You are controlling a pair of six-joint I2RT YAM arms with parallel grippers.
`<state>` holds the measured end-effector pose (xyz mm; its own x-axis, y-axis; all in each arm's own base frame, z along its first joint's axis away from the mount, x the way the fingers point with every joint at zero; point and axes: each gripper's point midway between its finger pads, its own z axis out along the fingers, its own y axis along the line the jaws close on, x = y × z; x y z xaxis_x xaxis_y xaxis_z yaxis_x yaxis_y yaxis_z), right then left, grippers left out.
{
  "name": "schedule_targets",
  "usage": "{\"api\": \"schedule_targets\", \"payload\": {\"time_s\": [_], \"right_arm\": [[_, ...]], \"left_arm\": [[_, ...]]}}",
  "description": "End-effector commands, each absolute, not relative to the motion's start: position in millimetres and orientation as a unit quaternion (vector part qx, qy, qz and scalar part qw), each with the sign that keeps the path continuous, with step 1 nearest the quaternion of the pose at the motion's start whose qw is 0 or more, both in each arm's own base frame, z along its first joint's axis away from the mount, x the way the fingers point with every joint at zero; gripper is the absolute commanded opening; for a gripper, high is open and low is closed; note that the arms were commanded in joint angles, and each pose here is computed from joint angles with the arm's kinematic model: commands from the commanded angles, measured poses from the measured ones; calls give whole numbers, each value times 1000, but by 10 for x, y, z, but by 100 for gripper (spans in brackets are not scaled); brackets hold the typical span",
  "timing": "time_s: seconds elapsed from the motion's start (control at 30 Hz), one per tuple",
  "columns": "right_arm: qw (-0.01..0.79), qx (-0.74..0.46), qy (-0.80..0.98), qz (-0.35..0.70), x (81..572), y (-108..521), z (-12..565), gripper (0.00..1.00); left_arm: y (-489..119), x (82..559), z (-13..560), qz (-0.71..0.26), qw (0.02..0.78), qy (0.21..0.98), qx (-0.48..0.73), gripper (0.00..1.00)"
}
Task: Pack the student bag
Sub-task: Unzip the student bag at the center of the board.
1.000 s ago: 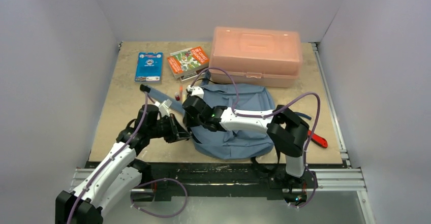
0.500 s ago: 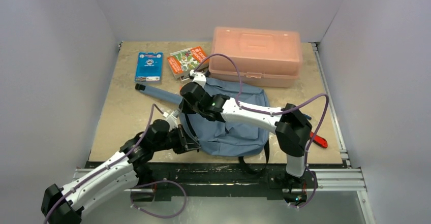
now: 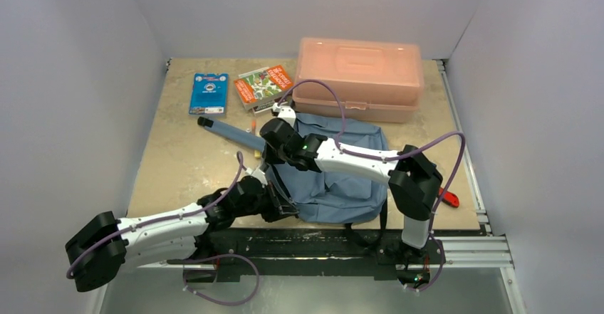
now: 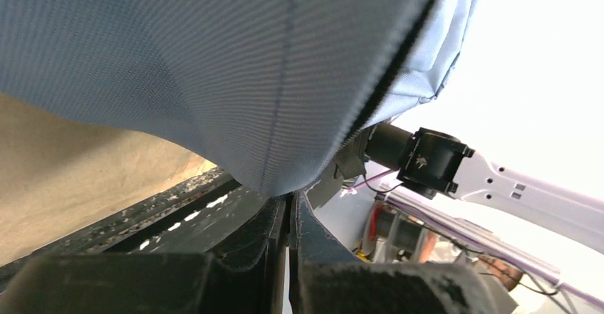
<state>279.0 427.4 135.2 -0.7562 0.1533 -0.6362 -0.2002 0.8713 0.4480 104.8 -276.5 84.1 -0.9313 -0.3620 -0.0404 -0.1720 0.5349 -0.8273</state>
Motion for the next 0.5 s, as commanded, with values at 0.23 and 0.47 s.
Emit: {"api": "schedule_targets", "payload": {"time_s": [0.23, 0.47], "right_arm": [[432, -18, 827, 361, 3108, 4492, 2406, 0], [425, -159, 838, 304, 2825, 4181, 2083, 11]], "left_arm": [[-2887, 793, 885, -491, 47, 856, -156, 0], [-2256, 1055, 1401, -436, 228, 865, -99, 90]]}}
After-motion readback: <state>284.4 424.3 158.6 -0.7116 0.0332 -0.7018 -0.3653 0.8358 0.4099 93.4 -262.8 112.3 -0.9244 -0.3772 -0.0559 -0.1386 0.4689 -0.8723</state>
